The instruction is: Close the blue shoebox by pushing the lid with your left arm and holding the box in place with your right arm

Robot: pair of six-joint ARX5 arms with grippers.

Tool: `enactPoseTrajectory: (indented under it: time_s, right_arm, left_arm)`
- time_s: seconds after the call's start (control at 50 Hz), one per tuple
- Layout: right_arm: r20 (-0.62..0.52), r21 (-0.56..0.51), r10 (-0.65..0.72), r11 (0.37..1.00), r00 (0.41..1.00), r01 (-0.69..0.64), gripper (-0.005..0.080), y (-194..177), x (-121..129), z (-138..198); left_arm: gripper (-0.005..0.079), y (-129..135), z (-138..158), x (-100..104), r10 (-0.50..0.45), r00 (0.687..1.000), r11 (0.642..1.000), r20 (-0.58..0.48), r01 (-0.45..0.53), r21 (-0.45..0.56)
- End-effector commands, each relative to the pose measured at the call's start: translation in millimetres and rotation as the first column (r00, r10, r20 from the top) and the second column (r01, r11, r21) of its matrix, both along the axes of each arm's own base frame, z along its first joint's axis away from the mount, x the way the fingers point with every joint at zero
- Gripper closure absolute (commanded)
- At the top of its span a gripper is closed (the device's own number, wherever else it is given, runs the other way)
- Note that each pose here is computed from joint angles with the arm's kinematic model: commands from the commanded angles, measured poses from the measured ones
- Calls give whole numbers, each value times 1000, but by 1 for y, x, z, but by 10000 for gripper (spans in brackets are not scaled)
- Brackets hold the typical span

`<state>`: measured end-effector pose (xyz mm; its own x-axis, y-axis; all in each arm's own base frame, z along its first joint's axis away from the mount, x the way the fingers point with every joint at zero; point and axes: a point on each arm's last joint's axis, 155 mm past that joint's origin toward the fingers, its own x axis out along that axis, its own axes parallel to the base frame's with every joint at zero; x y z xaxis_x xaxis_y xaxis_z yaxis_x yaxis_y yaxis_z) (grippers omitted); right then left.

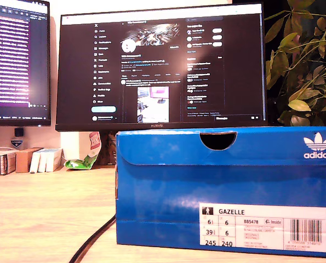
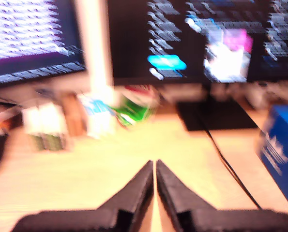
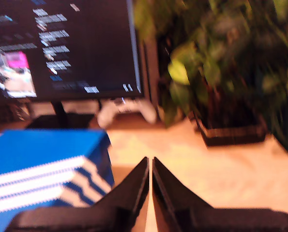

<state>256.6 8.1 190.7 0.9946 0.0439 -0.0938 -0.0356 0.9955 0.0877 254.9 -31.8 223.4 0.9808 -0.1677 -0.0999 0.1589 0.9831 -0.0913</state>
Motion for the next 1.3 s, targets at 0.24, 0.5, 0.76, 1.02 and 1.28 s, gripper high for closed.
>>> enactPoseTrajectory:
  time_s: [0.24,0.5,0.76,1.02,1.28]
  right_arm:
    - [30,17,-16,1000,999,15,762,-1,-8,0]
    - [12,10,-19,1000,1000,19,762,0,-11,-21]
    - [-6,-12,-20,1000,1000,20,762,0,-11,-32]
    - [-69,-26,-51,998,996,50,762,-5,-10,-57]
    - [-85,-55,-58,997,995,53,762,-7,-9,-68]
  left_arm:
    - [731,5,-35,-7,34,999,998,-1,-34,-51]
    - [731,5,-57,-13,34,999,998,17,-33,-44]
    - [731,5,-69,-12,29,1000,1000,-9,-29,-3]
    - [731,5,-94,-11,28,997,1000,-74,-28,6]
    - [731,5,-97,-12,25,996,999,-80,-23,30]
